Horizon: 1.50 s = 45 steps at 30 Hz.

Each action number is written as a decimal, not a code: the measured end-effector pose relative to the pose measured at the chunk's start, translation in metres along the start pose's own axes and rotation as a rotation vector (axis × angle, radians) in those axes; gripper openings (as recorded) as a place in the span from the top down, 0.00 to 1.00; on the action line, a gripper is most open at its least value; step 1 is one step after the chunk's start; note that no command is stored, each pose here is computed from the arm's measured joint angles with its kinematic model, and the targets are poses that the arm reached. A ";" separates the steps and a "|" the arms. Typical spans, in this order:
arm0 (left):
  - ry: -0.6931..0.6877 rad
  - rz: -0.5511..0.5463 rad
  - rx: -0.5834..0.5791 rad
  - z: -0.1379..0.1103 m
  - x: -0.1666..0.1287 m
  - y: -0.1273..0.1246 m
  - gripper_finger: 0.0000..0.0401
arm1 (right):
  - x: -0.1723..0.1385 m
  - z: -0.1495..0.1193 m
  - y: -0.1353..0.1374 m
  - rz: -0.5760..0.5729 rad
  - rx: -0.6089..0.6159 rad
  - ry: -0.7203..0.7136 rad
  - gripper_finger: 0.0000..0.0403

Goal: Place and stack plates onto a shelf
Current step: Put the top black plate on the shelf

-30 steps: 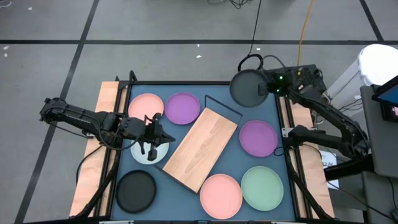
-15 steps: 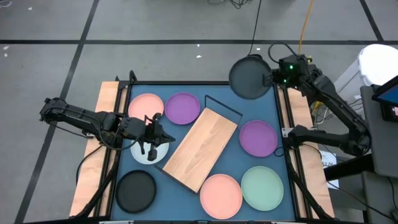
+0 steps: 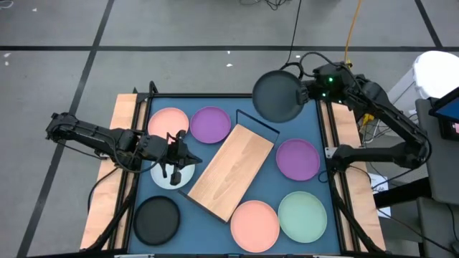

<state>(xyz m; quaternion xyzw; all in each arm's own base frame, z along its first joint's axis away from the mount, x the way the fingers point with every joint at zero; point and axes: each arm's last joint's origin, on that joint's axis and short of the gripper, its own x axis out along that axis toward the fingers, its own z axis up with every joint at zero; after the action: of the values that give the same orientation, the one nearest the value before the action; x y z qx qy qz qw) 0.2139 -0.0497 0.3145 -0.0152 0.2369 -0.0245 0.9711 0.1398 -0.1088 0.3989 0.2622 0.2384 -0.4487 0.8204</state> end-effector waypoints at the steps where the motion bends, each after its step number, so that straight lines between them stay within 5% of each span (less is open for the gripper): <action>1: 0.000 0.000 0.000 0.000 0.000 0.000 0.99 | -0.001 0.000 0.003 0.008 -0.007 0.013 1.00; 18: 0.001 0.000 -0.001 0.000 0.000 0.000 0.99 | -0.001 -0.024 0.069 0.225 -0.120 0.140 1.00; 27: 0.002 0.000 -0.002 0.000 0.000 0.000 0.99 | 0.015 -0.052 0.107 0.229 -0.217 0.183 1.00; 45: 0.004 -0.013 0.006 -0.001 0.000 -0.003 0.99 | 0.066 -0.128 0.125 0.345 -0.172 0.176 1.00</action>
<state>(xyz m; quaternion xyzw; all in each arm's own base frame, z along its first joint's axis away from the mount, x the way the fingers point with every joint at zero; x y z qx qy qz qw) 0.2130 -0.0529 0.3141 -0.0139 0.2388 -0.0314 0.9705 0.2594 -0.0091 0.2894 0.2666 0.2982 -0.2548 0.8804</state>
